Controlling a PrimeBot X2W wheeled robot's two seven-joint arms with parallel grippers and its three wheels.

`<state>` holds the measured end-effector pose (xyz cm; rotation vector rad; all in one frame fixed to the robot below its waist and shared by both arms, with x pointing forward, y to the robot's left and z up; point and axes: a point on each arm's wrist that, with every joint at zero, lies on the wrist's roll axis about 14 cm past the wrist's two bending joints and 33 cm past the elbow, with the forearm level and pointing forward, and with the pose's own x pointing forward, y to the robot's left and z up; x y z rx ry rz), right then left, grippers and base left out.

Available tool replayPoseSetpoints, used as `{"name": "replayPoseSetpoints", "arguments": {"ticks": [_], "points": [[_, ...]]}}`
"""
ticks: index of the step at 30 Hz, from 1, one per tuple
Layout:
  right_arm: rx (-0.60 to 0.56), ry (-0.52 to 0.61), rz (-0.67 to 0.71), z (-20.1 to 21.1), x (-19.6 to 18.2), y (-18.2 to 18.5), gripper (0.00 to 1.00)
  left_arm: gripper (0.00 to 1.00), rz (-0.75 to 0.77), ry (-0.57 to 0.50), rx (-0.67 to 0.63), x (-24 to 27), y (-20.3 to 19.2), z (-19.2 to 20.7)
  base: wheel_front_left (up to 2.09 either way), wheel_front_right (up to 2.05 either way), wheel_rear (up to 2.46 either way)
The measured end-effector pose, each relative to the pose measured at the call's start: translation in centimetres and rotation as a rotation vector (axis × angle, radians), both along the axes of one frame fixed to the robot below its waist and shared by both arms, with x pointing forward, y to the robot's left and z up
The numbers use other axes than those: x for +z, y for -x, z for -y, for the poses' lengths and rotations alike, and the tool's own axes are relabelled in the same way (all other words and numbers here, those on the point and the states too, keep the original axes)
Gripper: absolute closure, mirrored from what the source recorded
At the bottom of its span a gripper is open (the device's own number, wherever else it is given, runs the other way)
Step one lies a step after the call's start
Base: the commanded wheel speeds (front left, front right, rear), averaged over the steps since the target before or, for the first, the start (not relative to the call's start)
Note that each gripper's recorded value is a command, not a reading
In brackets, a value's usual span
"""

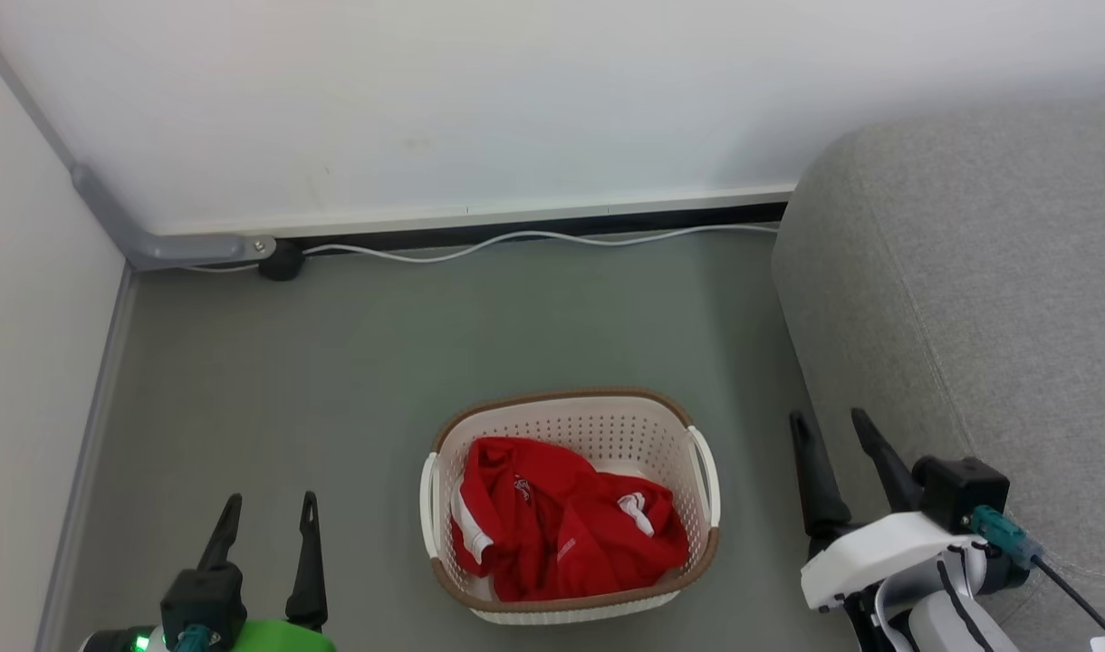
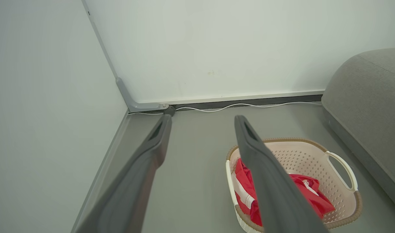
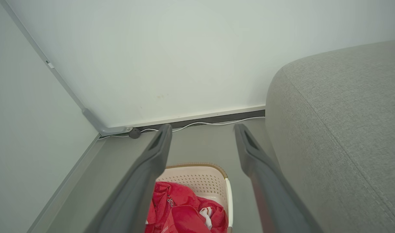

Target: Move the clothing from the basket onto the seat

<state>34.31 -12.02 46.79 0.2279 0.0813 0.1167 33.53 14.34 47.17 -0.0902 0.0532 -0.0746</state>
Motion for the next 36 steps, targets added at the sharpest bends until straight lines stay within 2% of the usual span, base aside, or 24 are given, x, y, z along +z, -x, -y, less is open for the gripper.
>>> {"name": "replayPoseSetpoints", "arguments": {"ticks": [15,22,36], "points": [[-0.025,0.01,0.041,0.9,0.8,-5.7,0.0,0.0,-0.084,-0.036,-0.113,-3.4,-4.8,3.0,0.0,0.0,0.0],[-0.046,0.025,0.083,1.8,1.5,-8.9,0.0,0.0,-0.146,-0.04,-0.226,-6.2,-6.6,6.1,0.0,0.0,0.0],[-0.077,0.066,0.102,3.7,0.1,-14.1,0.0,0.0,-0.282,0.002,-0.404,-12.4,-9.4,11.8,0.0,0.0,0.0]]}}
